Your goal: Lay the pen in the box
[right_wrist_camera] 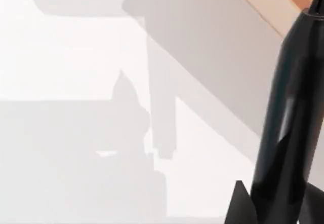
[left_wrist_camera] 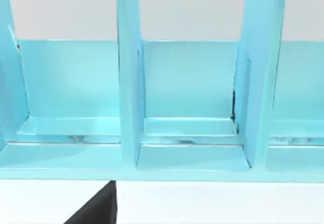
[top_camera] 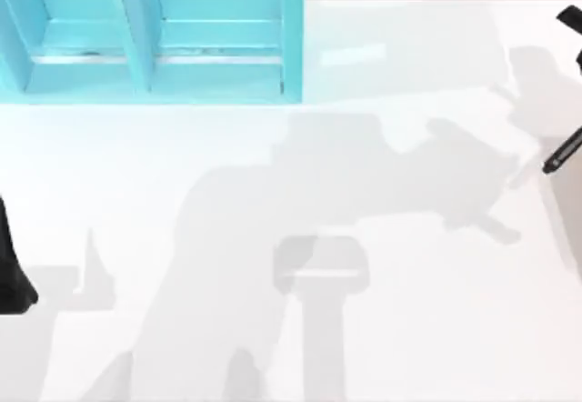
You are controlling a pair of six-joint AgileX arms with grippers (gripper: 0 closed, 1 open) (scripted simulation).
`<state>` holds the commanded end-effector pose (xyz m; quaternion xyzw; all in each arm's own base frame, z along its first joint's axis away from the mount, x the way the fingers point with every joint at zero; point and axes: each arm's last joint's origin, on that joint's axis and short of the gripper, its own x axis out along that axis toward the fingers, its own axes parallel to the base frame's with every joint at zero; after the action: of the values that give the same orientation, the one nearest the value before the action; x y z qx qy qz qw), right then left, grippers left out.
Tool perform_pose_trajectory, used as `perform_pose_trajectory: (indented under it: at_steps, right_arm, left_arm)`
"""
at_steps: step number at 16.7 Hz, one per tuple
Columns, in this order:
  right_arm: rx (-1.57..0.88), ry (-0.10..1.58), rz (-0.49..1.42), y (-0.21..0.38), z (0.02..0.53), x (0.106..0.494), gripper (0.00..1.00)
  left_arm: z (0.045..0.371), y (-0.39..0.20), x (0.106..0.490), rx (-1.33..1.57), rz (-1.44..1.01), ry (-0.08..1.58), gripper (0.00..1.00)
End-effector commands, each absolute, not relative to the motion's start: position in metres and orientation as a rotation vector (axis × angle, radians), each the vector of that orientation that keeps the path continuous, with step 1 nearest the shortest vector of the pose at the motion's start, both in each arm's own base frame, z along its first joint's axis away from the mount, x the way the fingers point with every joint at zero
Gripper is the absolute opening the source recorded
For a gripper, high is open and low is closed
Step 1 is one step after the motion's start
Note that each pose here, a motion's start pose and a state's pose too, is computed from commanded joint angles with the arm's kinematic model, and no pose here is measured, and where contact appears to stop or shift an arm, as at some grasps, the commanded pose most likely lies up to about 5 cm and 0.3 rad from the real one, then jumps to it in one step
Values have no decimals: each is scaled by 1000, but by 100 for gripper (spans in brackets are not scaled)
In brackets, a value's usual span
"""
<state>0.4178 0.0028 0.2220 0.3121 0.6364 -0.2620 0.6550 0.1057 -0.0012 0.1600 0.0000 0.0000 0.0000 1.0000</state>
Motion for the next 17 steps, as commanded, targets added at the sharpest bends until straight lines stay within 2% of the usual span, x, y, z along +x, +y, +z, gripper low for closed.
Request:
perform_pose_trajectory:
  at_steps: [3, 6, 8, 12, 17]
  right_arm:
    - [913, 1404, -765, -91, 224, 398, 0]
    - [1132, 1336, -936, -179, 227, 356, 0]
    - [1244, 1284, -1010, -217, 230, 327, 0]
    - [1351, 1223, -1070, -247, 236, 295, 0]
    - [1349, 1224, -1072, -247, 234, 296, 0]
  left_arm:
    - [160, -1, 106, 0, 0, 0, 100]
    - [160, -1, 106, 0, 0, 0, 100]
    - [160, -1, 106, 0, 0, 0, 100]
    - [160, -1, 106, 0, 0, 0, 100]
    - [160, -1, 106, 0, 0, 0, 100]
